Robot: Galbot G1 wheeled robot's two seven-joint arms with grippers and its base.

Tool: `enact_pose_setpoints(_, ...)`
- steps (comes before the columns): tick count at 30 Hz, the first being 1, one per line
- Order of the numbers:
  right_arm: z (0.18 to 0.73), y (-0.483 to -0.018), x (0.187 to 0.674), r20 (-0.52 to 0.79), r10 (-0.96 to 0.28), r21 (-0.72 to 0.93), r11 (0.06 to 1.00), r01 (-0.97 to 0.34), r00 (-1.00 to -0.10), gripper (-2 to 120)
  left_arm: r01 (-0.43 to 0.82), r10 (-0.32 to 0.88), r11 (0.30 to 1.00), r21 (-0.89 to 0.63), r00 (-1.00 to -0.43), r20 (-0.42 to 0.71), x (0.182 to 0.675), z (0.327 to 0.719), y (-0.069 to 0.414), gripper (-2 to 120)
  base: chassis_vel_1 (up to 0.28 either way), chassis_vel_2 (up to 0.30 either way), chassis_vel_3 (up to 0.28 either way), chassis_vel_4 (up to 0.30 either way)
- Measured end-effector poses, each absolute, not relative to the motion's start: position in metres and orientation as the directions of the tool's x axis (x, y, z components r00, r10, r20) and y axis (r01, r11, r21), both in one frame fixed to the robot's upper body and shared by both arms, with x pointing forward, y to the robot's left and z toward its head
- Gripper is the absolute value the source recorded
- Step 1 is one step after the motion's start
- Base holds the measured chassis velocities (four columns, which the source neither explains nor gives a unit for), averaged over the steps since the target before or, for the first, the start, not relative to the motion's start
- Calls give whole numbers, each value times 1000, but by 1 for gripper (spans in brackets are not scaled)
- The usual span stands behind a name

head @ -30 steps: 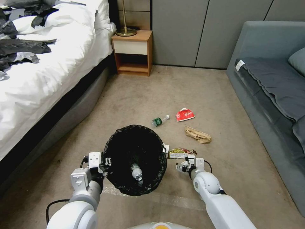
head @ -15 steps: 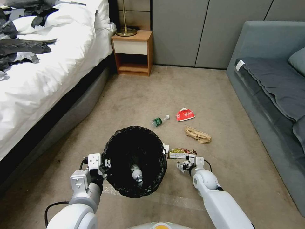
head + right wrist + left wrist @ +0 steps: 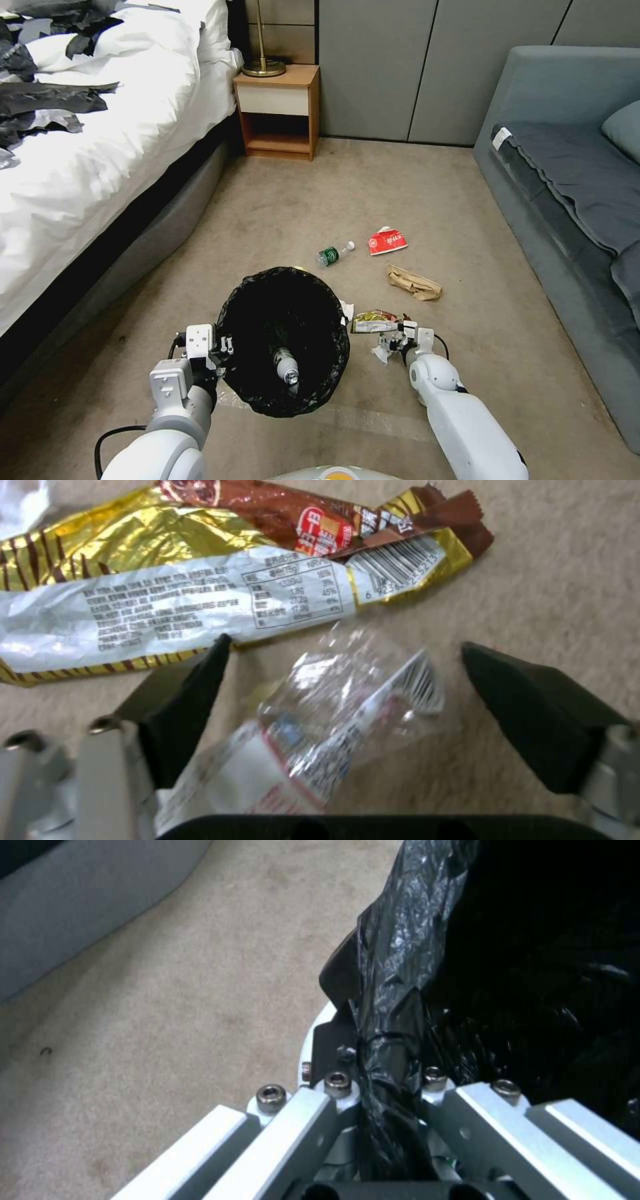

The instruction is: Pick up the trash bin, then pick up the garbage from the floor and place it into the trash bin.

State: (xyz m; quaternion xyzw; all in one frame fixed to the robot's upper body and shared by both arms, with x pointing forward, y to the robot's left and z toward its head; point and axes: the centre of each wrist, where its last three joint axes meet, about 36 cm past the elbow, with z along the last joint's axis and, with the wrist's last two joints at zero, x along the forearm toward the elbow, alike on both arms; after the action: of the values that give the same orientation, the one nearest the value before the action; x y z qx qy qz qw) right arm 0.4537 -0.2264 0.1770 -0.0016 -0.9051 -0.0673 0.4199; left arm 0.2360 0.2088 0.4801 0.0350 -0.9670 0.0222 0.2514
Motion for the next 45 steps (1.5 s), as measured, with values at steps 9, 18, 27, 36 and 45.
enact_pose_setpoints(9,175,-223,450,765,-42,111,992,68,-642,63,-79,-57,997,-25,-874,482,237,481,210,0,0,0,0,0)
enact_pose_setpoints(18,174,-217,428,773,-27,95,993,73,-634,41,-72,-50,997,-28,-876,480,238,481,210,0,0,0,0,0)
enact_pose_setpoints(27,173,-224,410,776,-13,78,994,75,-630,14,-65,-42,997,-32,-880,474,239,482,209,0,0,0,0,0)
enact_pose_setpoints(36,179,-226,407,773,0,53,997,64,-634,0,-58,-34,998,-38,-883,469,241,483,207,0,0,0,0,0)
enact_pose_setpoints(45,208,-226,409,685,-4,54,998,45,-729,0,-54,-27,998,-44,-886,462,243,484,207,0,0,0,0,0)
